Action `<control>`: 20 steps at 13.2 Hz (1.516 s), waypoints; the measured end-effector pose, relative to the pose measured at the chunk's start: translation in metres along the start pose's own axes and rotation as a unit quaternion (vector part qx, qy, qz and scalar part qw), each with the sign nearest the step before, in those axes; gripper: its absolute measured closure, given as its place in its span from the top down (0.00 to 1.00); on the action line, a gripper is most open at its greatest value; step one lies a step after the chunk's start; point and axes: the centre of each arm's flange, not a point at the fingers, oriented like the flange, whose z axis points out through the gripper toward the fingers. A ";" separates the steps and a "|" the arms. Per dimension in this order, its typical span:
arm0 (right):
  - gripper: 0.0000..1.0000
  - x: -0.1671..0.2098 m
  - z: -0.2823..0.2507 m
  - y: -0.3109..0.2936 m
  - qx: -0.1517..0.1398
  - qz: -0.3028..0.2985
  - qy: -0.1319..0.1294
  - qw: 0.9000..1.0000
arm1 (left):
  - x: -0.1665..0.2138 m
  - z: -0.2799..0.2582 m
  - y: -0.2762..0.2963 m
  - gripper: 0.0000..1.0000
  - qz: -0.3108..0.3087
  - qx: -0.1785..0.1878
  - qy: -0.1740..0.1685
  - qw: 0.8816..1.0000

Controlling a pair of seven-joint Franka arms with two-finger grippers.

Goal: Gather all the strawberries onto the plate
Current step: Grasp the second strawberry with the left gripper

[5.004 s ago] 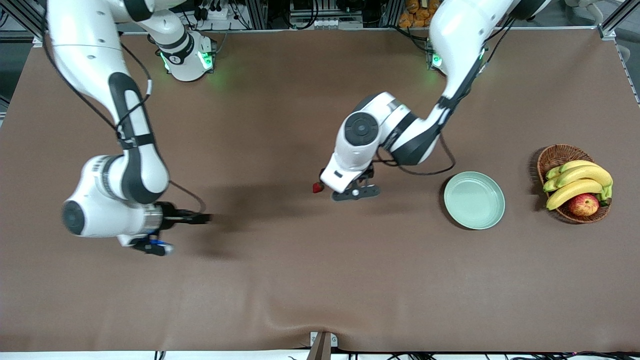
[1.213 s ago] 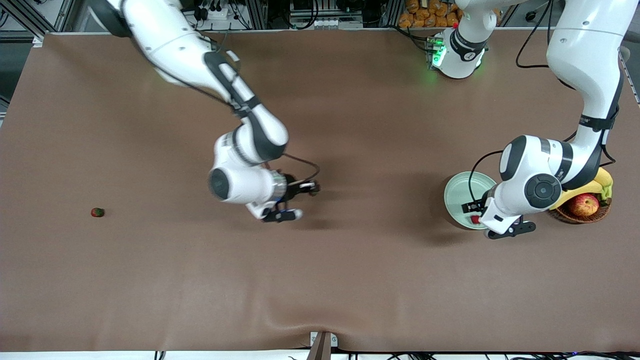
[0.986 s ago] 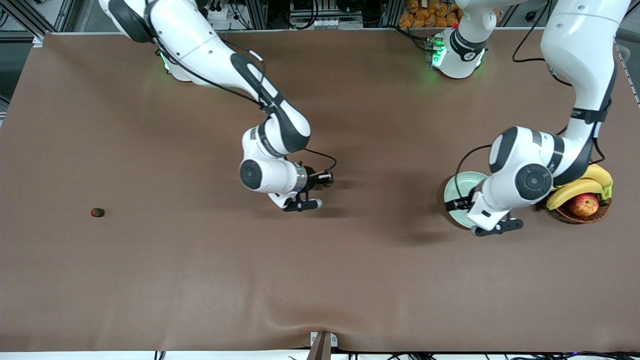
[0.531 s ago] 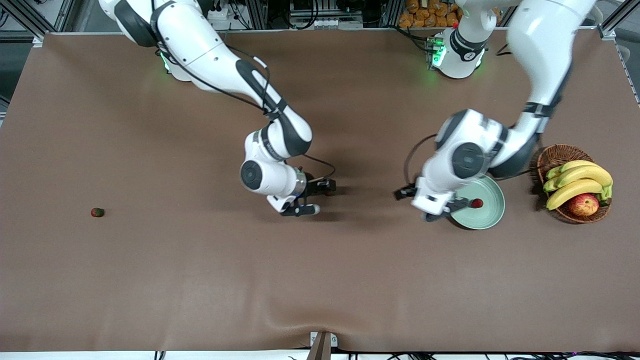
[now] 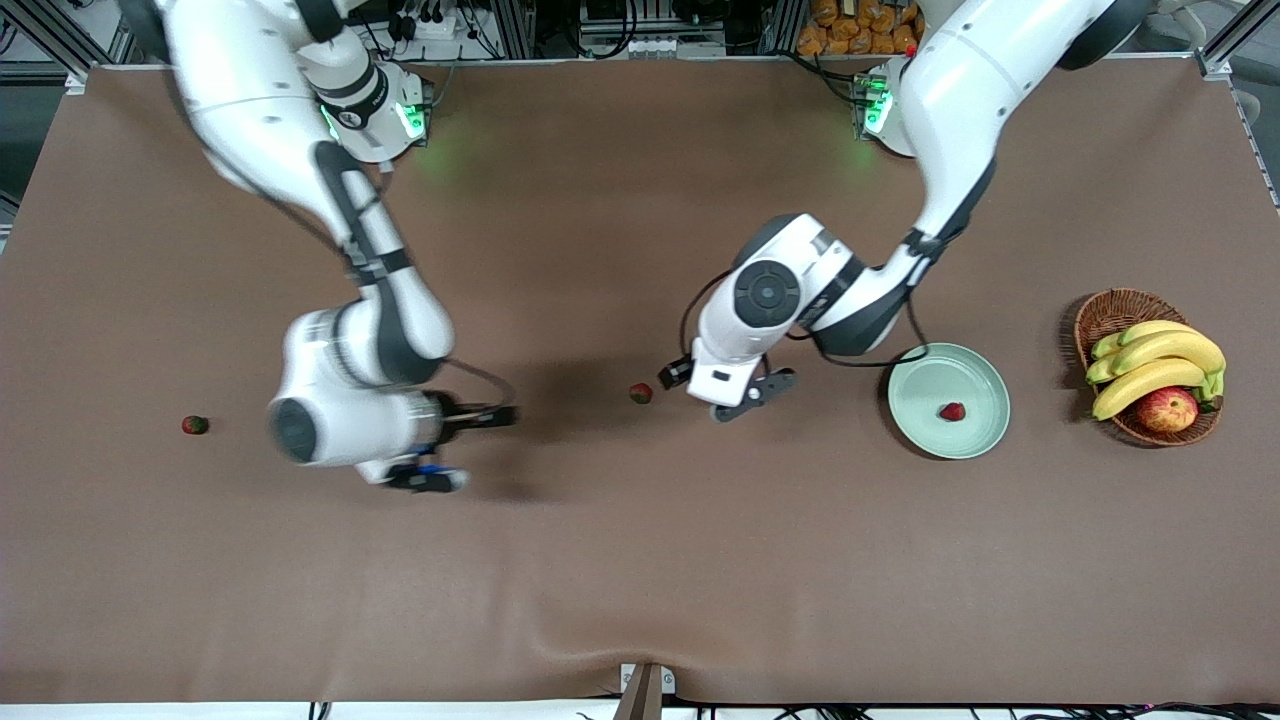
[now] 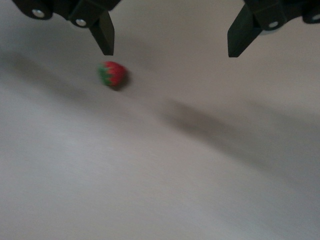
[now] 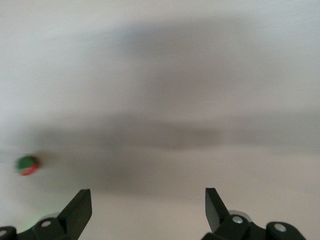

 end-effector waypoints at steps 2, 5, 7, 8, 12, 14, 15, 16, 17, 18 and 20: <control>1.00 0.010 -0.029 0.085 -0.019 -0.024 -0.004 1.000 | -0.008 0.013 0.018 1.00 -0.012 -0.033 0.002 0.999; 1.00 0.013 -0.053 0.196 -0.031 -0.065 0.000 0.997 | -0.016 0.046 0.032 1.00 -0.001 -0.054 0.038 0.998; 1.00 0.011 -0.061 0.238 -0.061 -0.078 0.002 0.995 | -0.026 0.070 0.039 1.00 0.014 -0.052 0.058 0.997; 1.00 0.013 -0.063 0.250 -0.090 -0.085 0.005 0.992 | -0.032 0.079 0.041 1.00 0.021 -0.052 0.063 0.996; 1.00 0.018 -0.061 0.298 -0.152 -0.142 0.011 0.978 | -0.036 0.086 0.044 0.77 0.067 -0.048 0.069 0.994; 1.00 0.018 -0.055 0.332 -0.158 -0.158 0.015 0.975 | -0.034 0.089 0.042 0.74 0.083 -0.044 0.071 0.993; 1.00 0.017 -0.051 0.347 -0.157 -0.161 0.012 0.974 | -0.034 0.092 0.041 0.73 0.086 -0.042 0.070 0.993; 1.00 0.015 -0.048 0.361 -0.160 -0.165 0.009 0.973 | -0.034 0.096 0.040 0.73 0.086 -0.040 0.069 0.993; 1.00 0.014 -0.047 0.371 -0.162 -0.169 0.009 0.972 | -0.034 0.100 0.039 0.71 0.087 -0.037 0.068 0.993; 1.00 0.014 -0.046 0.376 -0.166 -0.171 0.010 0.971 | -0.035 0.104 0.038 0.70 0.088 -0.035 0.066 0.993; 1.00 0.014 -0.046 0.379 -0.169 -0.177 0.008 0.970 | -0.037 0.108 0.038 0.59 0.090 -0.032 0.065 0.993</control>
